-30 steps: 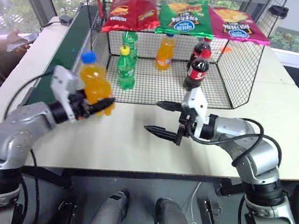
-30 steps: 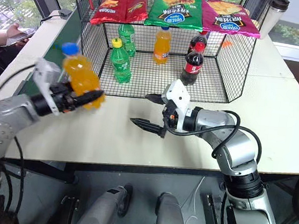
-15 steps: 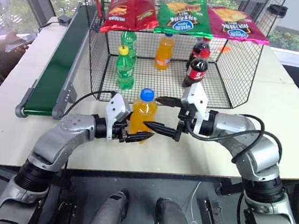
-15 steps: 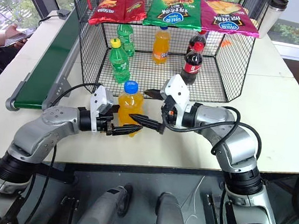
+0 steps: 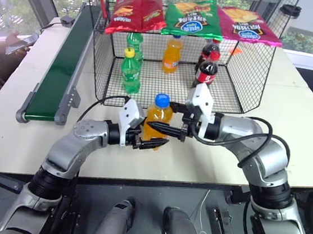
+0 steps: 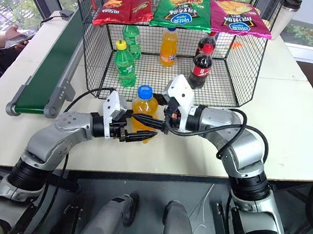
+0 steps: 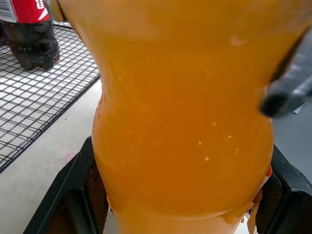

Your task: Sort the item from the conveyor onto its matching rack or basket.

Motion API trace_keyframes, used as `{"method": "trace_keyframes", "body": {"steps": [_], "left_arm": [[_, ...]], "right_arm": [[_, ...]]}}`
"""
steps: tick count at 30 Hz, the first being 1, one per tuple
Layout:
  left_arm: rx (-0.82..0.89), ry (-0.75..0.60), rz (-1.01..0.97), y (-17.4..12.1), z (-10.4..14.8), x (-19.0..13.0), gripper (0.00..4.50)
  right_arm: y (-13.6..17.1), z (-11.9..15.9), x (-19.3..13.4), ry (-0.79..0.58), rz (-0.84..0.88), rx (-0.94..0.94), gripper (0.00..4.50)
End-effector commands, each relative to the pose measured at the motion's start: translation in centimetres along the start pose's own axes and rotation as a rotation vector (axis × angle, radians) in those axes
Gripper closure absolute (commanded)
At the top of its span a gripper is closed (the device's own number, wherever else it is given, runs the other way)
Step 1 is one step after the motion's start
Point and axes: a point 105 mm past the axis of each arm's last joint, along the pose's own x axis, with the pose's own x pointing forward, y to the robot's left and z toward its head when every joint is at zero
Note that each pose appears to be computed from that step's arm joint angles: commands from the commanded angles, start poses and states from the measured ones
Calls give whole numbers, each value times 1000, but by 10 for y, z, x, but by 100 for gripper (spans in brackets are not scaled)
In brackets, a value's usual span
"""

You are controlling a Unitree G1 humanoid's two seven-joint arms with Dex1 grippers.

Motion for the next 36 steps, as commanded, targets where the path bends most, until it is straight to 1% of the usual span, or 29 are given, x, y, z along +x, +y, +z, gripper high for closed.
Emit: {"method": "trace_keyframes", "body": {"steps": [1,5,7,8,9,14,16,18,22,25,29,33,36], "left_arm": [[54,-58,17,3,22,1,155],[58,-66,44,8,23,1,155],[57,-79,57,11,25,0,52],[56,-80,55,11,25,-1,12],[55,-78,53,11,25,-1,5],[55,-51,79,13,22,-5,5],[48,-33,89,15,20,-10,5],[36,-18,104,17,19,-19,5],[18,20,167,24,15,-44,5],[20,38,277,37,13,-66,5],[29,15,465,61,13,-86,5],[39,-27,639,77,12,-90,5],[42,-37,698,77,7,-83,5]], "right_arm": [[2,15,1,-44,11,-43,194],[0,15,0,-32,-4,-53,194],[-1,15,0,-31,-6,-53,194],[0,15,0,-31,-6,-53,194],[0,15,0,-31,-6,-54,194],[-1,14,-1,-34,-22,-59,194],[-5,15,-1,-39,-48,-61,194],[-15,17,0,-51,-94,-63,194],[-42,21,3,-72,-238,-68,194],[-63,25,3,-92,-357,-84,194],[-88,30,4,-117,-490,-89,194],[-112,30,9,-131,-603,-97,194],[-127,28,15,-139,-666,-101,194]]}}
